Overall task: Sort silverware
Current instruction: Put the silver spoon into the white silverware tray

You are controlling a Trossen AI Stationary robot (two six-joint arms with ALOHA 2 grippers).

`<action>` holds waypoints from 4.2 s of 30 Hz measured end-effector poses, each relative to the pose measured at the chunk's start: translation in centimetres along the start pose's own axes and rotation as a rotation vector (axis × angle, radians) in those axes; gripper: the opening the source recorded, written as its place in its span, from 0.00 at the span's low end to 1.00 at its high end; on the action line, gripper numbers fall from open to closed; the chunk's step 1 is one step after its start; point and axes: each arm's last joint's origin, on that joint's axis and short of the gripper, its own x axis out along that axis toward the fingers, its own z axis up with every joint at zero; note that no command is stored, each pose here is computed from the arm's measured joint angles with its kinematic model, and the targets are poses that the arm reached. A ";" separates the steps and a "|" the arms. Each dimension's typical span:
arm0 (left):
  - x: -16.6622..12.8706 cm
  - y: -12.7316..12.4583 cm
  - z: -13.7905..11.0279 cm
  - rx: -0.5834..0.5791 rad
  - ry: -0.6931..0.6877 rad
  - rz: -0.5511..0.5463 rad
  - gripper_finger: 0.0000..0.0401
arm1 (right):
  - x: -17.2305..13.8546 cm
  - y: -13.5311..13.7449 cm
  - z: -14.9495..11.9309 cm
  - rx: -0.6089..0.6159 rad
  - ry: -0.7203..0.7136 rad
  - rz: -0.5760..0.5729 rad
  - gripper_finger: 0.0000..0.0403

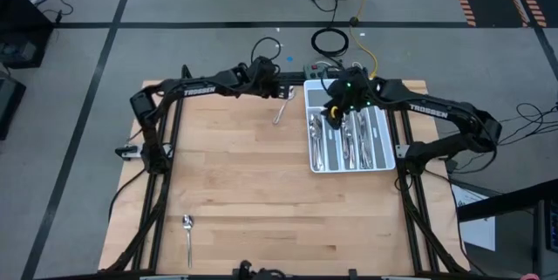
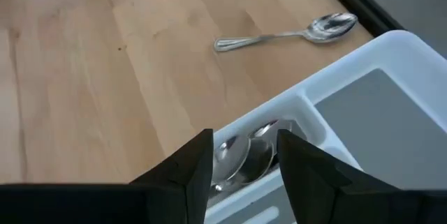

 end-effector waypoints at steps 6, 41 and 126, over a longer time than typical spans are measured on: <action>2.9 2.6 0.7 -0.093 0.084 -0.045 0.26 | -0.6 0.3 -0.2 -0.017 0.005 0.029 0.37; 10.0 -0.8 -1.1 0.189 0.381 0.311 0.34 | -2.4 0.6 -1.0 -0.037 0.042 0.000 0.37; -21.3 -2.7 4.3 0.360 0.084 0.408 0.00 | 20.7 -11.2 10.6 0.033 0.506 -0.375 0.00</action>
